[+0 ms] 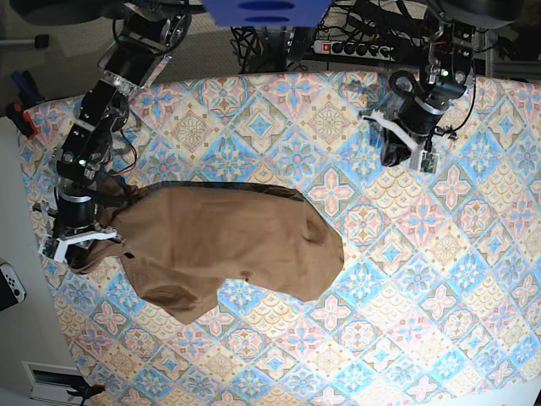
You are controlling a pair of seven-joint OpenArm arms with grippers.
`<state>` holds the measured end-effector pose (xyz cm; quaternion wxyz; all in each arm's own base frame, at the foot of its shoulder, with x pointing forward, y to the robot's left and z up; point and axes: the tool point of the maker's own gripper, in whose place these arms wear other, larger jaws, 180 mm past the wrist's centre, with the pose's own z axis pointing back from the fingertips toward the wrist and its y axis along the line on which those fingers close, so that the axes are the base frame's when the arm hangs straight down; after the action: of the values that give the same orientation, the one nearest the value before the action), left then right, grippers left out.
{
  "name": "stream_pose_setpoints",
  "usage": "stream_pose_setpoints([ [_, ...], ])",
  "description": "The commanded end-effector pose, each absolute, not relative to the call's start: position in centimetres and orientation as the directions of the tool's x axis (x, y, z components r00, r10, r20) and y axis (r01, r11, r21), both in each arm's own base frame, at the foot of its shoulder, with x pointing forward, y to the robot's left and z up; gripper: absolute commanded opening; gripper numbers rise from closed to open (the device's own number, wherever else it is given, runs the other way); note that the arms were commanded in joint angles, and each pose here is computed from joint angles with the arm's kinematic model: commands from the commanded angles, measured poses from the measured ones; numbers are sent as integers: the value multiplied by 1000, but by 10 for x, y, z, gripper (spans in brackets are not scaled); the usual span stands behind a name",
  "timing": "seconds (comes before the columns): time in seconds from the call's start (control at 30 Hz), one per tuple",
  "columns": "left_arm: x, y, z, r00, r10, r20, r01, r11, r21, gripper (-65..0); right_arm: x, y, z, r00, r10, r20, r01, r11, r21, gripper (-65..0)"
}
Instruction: Layout the t-shirt on the table in an organized manner, then fold the t-shirt properly
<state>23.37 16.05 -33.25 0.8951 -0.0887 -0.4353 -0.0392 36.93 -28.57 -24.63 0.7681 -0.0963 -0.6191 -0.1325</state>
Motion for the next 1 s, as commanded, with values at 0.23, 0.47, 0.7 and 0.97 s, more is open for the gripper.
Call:
stream_pose_setpoints([
  [0.23,274,116,-311,503,-223,835,300,951,73,-391,369,-291,-231,153,-55,987,326,945,3,-650],
  [0.47,315,99,-304,444,-260,857,242,956,165,-303,361,-291,-243,186,-55,981,324,946,-9,-650],
  [0.7,330,61,-343,450,-436,780,365,886,285,-292,360,-291,-244,188,-57,981,327,945,-8,-650],
  [0.97,359,46,-373,506,-443,740,381,885,269,-294,356,-290,-251,206,-57,977,324,946,-13,-650],
])
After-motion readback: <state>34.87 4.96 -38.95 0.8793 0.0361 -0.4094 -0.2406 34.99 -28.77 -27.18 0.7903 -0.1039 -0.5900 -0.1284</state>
